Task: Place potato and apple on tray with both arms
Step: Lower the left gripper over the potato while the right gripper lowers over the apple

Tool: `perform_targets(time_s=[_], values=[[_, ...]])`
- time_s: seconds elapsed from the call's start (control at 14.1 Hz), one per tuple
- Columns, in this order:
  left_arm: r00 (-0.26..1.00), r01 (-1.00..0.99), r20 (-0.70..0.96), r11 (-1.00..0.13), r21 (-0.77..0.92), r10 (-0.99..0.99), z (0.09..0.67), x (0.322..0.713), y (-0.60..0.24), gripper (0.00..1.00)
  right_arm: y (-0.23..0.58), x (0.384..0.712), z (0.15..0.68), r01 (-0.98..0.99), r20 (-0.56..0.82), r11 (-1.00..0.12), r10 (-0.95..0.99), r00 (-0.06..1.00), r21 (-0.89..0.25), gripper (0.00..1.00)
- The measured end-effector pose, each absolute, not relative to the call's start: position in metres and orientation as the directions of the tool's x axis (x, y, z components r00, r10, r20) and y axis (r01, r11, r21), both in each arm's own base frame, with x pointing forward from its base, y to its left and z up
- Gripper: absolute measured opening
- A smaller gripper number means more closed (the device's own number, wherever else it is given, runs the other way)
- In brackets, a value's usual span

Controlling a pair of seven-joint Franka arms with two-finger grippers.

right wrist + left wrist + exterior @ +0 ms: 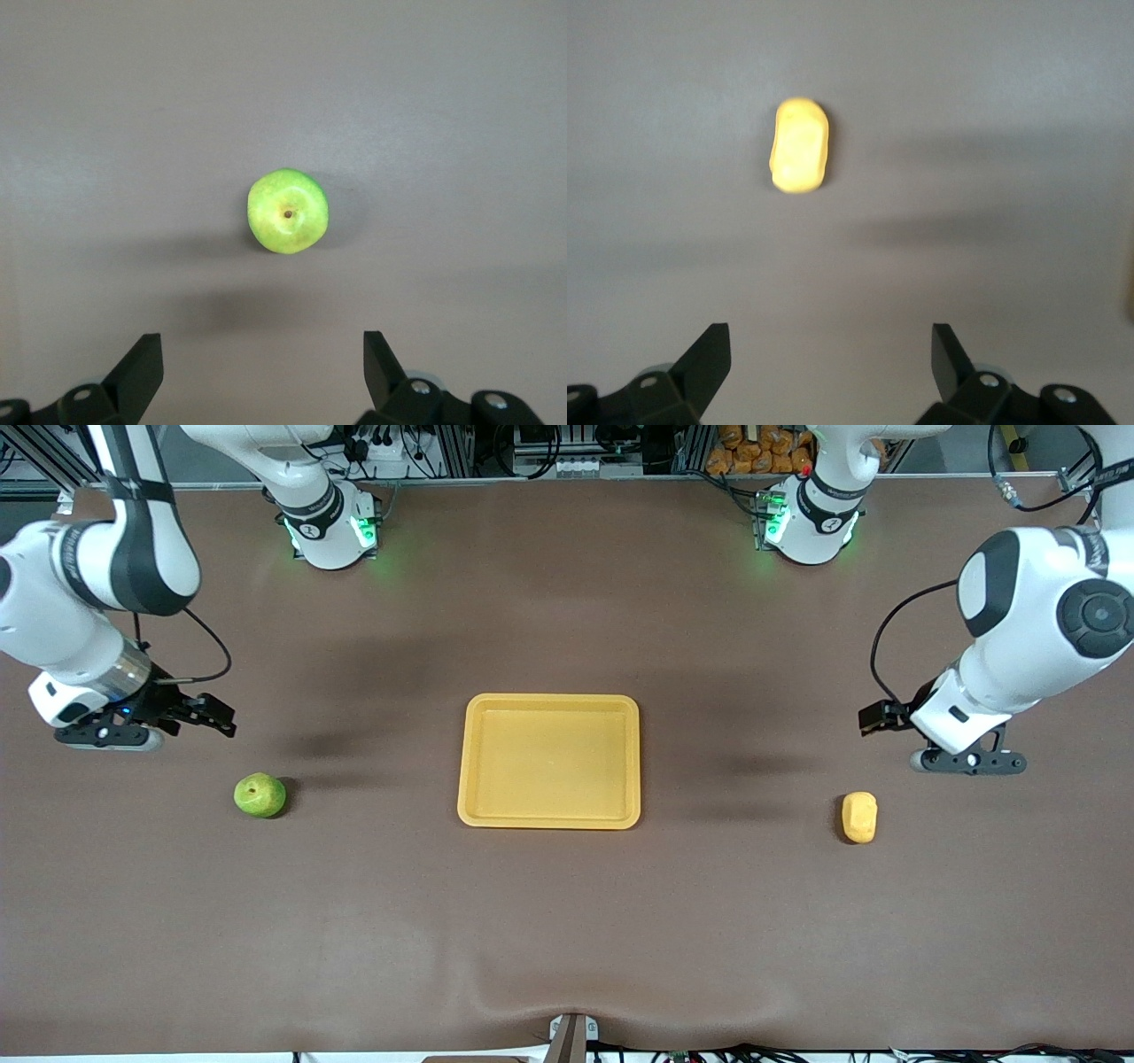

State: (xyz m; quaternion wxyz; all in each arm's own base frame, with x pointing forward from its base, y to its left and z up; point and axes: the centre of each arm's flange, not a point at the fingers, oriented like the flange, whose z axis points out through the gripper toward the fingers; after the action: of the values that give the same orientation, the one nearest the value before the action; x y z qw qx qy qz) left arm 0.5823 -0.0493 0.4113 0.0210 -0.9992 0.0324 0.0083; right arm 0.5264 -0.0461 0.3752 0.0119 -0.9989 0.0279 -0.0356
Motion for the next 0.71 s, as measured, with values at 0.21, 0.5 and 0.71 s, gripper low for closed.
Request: perform_targets(time_s=[0.21, 0.5, 0.71], values=[[0.997, -0.078, 0.023, -0.995, -0.064, -0.079, 0.381, 0.598, -0.045, 1.0, -0.041, 0.532, 0.341, -0.046, 0.064, -0.999, -0.047, 0.997, -0.017, 1.0], [0.996, -0.07, 0.045, -0.996, -0.06, -0.073, 0.351, 0.61, -0.036, 1.0, -0.032, 0.54, 0.306, -0.029, 0.066, -1.0, -0.029, 0.997, -0.007, 1.0], [0.997, -0.063, 0.051, -0.996, -0.06, -0.066, 0.331, 0.616, -0.027, 1.0, -0.036, 0.543, 0.292, -0.035, 0.069, -0.999, -0.035, 0.997, -0.001, 1.0]])
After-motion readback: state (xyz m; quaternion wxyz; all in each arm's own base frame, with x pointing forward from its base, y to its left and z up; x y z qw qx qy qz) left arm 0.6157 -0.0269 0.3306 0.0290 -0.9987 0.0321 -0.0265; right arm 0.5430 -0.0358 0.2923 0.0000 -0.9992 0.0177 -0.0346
